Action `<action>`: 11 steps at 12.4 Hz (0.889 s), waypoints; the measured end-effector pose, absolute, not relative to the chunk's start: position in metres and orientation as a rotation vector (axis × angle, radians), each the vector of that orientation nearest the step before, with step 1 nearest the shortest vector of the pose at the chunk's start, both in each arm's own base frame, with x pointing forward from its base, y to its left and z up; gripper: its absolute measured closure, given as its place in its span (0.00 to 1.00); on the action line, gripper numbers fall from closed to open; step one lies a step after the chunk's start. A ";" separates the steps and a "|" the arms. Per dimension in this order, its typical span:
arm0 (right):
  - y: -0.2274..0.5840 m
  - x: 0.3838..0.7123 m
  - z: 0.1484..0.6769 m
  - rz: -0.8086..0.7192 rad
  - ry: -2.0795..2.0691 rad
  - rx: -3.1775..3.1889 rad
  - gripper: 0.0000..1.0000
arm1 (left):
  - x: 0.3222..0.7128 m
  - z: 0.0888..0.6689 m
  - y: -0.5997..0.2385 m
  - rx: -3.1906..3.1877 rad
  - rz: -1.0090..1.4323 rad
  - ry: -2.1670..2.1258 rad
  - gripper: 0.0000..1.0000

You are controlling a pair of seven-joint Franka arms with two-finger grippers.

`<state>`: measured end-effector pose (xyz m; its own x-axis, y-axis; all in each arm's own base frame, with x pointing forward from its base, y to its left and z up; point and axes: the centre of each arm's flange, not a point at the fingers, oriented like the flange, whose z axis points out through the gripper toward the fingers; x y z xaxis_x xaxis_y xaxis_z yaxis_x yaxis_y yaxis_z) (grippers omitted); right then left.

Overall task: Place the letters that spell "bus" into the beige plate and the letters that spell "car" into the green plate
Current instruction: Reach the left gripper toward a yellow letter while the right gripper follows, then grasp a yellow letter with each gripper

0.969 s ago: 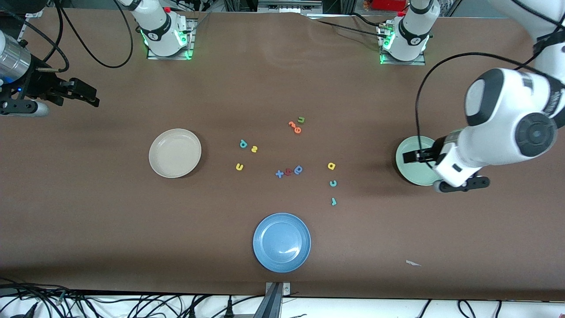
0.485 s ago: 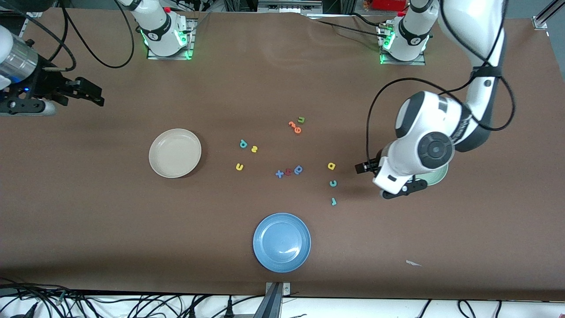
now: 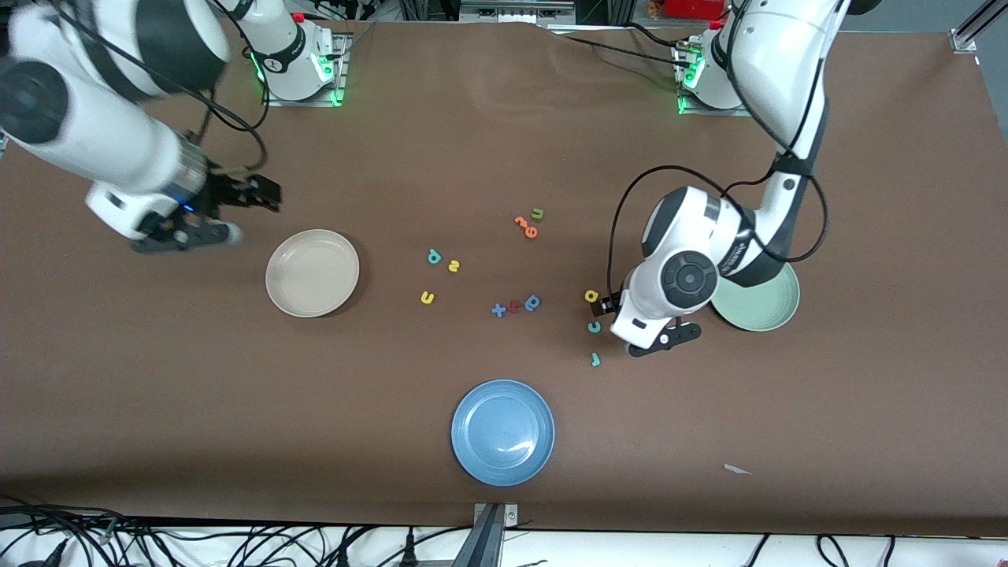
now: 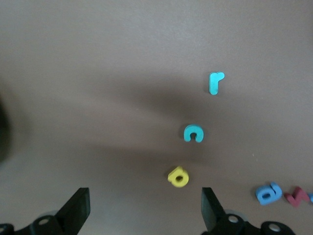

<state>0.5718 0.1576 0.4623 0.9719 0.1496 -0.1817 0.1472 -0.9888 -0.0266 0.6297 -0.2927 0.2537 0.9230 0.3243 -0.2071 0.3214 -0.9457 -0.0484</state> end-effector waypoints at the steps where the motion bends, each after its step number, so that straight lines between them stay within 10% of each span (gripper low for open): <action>1: 0.174 0.581 0.433 0.291 -0.215 -3.108 0.00 | 0.627 0.241 -0.298 -3.070 0.324 -0.519 0.00; 9: 0.301 0.623 0.257 0.166 0.310 -3.082 0.01 | 0.600 0.192 -0.322 -3.115 0.285 -0.532 0.00; 11: 0.334 0.616 0.218 0.131 0.425 -3.077 0.16 | 0.599 0.186 -0.322 -3.110 0.296 -0.533 0.04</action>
<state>0.6156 0.3340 0.2177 0.9591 -0.2691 -0.0881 -0.2718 -0.9621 -0.0203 0.5986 -0.3219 0.1860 0.9260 0.3276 -0.1876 0.3327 -0.9430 -0.0046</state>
